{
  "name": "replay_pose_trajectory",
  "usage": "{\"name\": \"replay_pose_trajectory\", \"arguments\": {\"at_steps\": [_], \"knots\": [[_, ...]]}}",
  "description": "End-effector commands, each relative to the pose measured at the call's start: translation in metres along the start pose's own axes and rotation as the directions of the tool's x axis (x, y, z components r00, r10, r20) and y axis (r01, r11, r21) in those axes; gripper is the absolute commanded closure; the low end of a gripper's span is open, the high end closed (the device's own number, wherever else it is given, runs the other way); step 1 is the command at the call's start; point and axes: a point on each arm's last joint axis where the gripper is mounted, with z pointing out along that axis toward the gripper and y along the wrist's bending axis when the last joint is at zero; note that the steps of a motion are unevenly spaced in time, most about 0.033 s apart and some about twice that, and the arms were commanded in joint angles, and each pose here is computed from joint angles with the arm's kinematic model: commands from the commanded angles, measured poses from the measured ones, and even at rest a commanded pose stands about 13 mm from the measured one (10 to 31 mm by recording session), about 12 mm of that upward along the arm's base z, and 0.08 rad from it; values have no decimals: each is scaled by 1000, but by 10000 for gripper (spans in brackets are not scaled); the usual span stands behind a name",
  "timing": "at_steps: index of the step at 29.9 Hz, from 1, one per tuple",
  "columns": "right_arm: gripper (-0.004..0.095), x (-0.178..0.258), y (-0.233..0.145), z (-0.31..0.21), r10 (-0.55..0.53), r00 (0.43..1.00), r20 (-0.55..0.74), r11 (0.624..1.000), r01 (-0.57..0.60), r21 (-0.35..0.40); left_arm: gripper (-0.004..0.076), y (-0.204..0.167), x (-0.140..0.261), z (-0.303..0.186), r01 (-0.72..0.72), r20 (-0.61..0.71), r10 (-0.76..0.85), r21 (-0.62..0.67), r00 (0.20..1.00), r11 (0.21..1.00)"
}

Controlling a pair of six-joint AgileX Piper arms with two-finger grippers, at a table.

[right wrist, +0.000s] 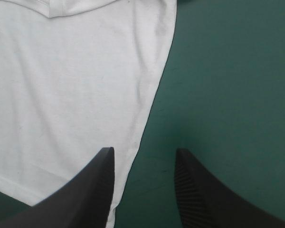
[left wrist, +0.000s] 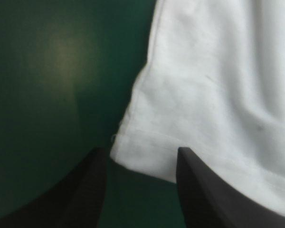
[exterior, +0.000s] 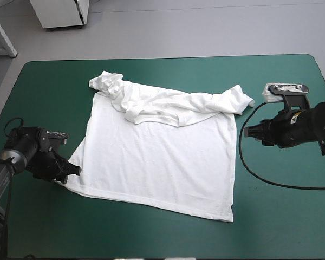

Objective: Fold the cloth

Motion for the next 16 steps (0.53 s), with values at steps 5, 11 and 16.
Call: {"name": "replay_pose_trajectory", "arguments": {"at_steps": [5, 11, 16], "knots": [[521, 0, 1, -14, -6, 999, 45, 1000, 7, -8, 386, 12, -7, 0, 42, 47, -41, -14, 998, 999], [521, 0, 1, -14, -6, 999, 45, 1000, 7, -8, 519, 9, -11, 13, 33, 15, -34, 41, 999, 999], [521, 0, 1, -14, -6, 999, 45, 1000, 7, -8, 743, 6, -14, 19, 17, 28, -19, 76, 999, 997]]}}
